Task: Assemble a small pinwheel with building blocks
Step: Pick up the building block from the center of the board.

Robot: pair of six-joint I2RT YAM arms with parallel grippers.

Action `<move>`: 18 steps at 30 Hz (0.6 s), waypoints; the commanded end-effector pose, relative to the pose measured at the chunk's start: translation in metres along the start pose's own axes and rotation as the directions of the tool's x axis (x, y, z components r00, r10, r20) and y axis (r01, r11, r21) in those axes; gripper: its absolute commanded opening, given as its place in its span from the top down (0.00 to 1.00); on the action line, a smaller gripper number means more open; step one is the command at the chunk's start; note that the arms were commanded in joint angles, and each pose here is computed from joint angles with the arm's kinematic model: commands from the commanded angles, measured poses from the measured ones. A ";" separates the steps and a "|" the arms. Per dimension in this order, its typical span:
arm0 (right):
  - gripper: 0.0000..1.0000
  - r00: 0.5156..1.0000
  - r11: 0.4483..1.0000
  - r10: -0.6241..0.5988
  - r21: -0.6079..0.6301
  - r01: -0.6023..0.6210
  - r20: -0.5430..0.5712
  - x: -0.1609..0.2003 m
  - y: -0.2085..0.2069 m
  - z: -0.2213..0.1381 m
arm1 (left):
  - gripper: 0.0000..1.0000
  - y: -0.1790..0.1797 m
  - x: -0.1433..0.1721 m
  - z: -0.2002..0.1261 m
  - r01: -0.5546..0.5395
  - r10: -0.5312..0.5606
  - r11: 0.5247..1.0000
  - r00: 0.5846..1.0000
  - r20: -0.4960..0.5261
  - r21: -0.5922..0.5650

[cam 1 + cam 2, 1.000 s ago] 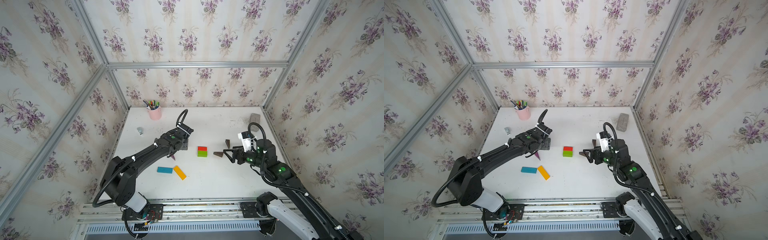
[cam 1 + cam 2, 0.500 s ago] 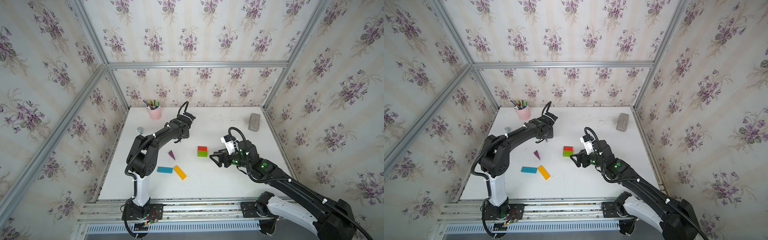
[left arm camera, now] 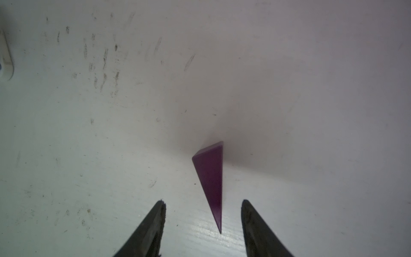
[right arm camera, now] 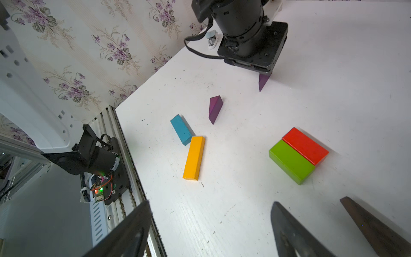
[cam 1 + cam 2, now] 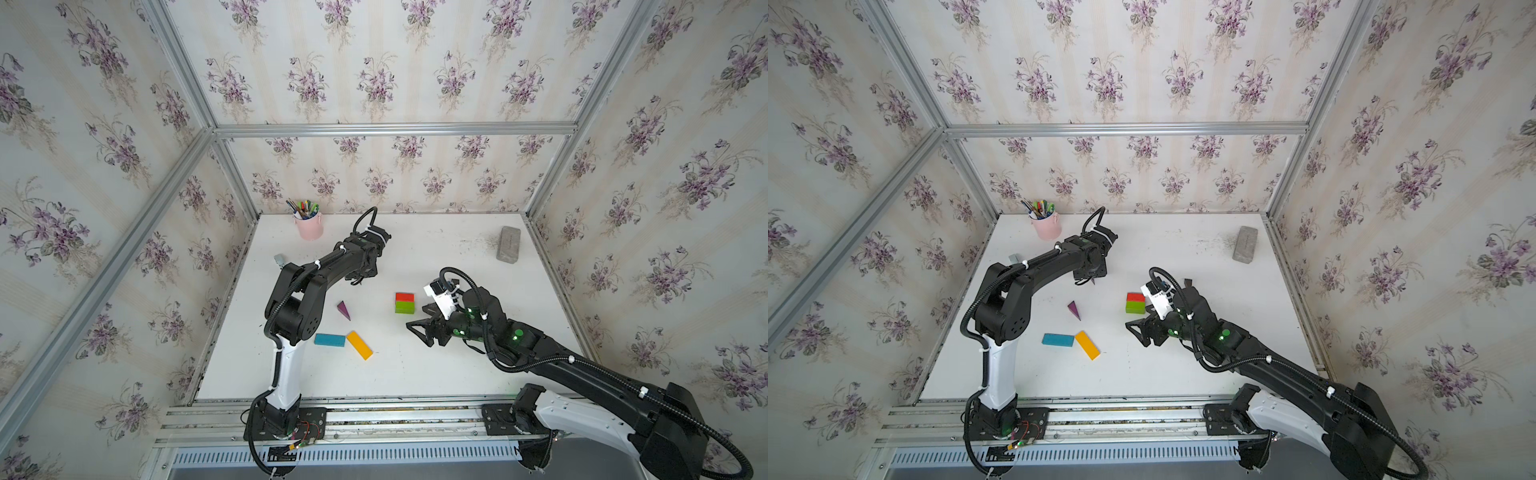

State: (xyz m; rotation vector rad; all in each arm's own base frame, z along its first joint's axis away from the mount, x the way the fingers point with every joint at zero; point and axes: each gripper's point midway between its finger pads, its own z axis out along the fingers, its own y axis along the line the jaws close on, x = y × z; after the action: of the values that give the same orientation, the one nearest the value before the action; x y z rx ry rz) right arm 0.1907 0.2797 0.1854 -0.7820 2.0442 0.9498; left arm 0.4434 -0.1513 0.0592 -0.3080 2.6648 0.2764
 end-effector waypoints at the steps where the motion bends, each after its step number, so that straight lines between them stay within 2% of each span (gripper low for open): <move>1: 0.15 0.999 0.999 -0.042 0.005 0.042 0.032 -0.003 0.001 -0.001 | 0.44 -0.001 -0.001 0.002 0.016 -0.016 1.000 1.000 -0.012 0.001; 6: 0.15 0.999 0.999 -0.041 0.015 0.040 0.030 -0.002 0.000 -0.002 | 0.44 -0.005 -0.003 0.008 0.021 -0.021 1.000 1.000 -0.023 0.009; 9: 0.14 0.999 0.999 -0.041 0.025 0.041 0.030 -0.002 -0.001 -0.003 | 0.50 -0.008 -0.003 0.014 0.020 -0.019 1.000 0.999 -0.034 0.014; 18: 0.13 0.999 0.998 -0.043 0.044 0.042 0.020 0.000 -0.005 -0.001 | 0.51 -0.007 -0.002 0.025 0.021 -0.021 1.000 0.998 -0.051 0.012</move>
State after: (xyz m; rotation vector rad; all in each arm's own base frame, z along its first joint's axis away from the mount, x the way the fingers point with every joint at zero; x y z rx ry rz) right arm 0.1901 0.2756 0.1811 -0.7910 2.0333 0.9029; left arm 0.4545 -0.1530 0.0373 -0.3282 2.7126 0.2502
